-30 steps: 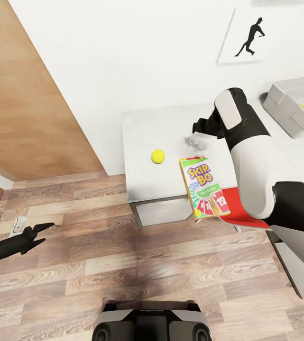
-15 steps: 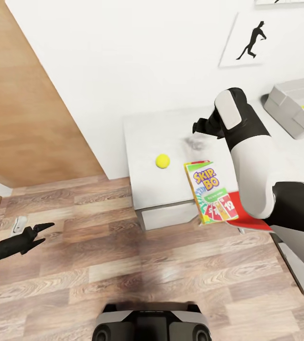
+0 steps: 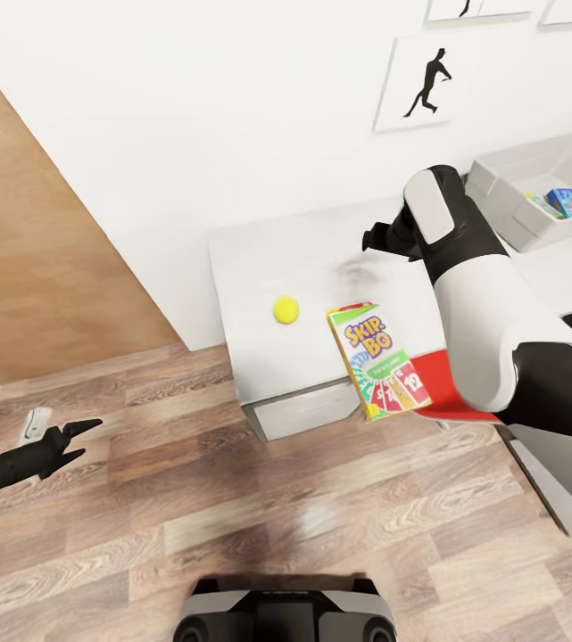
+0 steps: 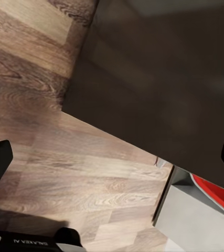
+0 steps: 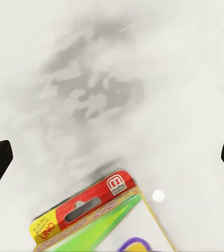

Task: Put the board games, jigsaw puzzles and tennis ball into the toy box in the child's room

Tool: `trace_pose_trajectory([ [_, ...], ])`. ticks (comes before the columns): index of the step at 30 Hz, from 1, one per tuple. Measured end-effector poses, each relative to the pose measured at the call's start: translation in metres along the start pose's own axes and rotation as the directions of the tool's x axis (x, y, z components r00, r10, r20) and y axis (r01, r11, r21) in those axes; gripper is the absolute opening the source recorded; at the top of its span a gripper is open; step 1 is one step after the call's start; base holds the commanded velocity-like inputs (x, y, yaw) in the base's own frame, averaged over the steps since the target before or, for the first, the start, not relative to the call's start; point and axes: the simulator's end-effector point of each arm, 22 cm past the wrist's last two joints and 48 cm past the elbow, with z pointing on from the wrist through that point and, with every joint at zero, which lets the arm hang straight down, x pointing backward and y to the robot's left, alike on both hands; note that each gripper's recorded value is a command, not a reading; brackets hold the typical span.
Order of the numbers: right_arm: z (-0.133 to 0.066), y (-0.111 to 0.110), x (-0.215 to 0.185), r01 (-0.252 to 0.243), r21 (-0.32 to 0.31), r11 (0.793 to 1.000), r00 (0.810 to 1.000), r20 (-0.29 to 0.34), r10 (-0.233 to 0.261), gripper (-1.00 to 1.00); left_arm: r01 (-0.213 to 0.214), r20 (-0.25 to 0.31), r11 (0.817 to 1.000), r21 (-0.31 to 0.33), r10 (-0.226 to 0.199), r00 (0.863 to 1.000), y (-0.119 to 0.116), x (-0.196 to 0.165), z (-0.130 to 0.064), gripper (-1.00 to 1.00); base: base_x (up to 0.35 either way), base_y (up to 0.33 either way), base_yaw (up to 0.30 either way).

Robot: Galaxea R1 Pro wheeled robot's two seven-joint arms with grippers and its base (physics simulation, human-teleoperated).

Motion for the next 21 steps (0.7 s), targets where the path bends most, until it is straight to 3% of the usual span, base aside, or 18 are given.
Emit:
trace_pose_trajectory([
  [21, -0.025, 0.006, -0.012, 0.000, -0.013, 1.000, 0.999, 0.033, 0.001, 1.00, -0.013, 0.020, 1.000, 0.023, 0.013, 1.000, -0.015, -0.007, -0.009, 1.00, 0.000, 0.001, -0.029],
])
